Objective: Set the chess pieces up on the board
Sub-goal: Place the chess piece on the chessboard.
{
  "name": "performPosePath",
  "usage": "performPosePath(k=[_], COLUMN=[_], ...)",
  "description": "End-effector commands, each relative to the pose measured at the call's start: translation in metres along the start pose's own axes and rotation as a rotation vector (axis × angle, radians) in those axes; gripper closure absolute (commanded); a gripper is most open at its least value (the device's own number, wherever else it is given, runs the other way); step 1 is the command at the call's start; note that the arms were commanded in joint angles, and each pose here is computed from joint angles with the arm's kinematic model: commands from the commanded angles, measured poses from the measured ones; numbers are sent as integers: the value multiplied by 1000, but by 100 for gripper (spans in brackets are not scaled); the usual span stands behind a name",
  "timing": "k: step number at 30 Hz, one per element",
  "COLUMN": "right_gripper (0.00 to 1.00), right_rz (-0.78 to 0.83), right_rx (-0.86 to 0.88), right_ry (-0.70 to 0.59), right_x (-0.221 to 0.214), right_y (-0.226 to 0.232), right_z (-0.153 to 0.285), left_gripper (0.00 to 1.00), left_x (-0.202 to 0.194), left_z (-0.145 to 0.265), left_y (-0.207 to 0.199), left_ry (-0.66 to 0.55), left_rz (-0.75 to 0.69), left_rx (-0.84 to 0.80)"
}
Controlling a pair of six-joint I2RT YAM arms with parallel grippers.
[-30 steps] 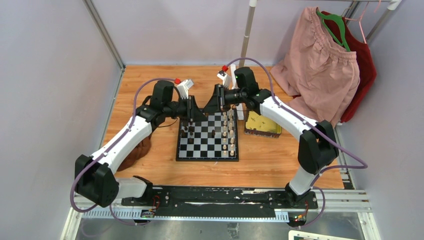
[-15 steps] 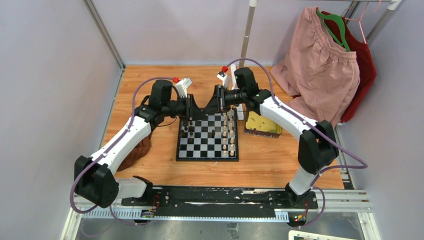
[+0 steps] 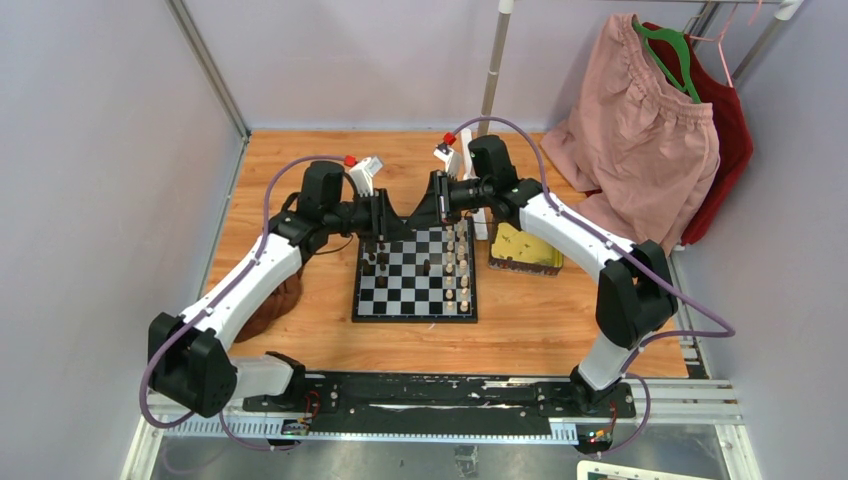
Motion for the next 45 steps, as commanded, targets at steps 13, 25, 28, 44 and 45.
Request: performPosePath(k=[13, 25, 28, 44, 45], right_gripper=[100, 100, 100, 100, 100], right_rz=[-183, -401, -416, -426, -425], right_rx=[166, 336, 332, 336, 337], right_ry=[-168, -328, -334, -313, -312], right_x=[25, 41, 40, 38, 38], right_y=[1, 5, 2, -1, -1], right_z=[13, 11, 9, -7, -8], left_gripper=[46, 49, 51, 55, 55], left_x=[17, 37, 41, 46, 45], left_z=[21, 33, 32, 20, 19], left_y=[-4, 5, 9, 5, 5], left_ry=[-332, -591, -631, -590, -586], left_rz=[89, 142, 170, 198, 200], left_rx=[-50, -8, -7, -79, -81])
Point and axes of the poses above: each gripper's point midway between its finger pads, its own z axis back along the fingers, its own y axis along the line the jaws close on, x = y × z, the point moved 4 cm from there along z, back along the fingers, and after that the axes turned 4 degrees about -z, right-handed, at the moved point
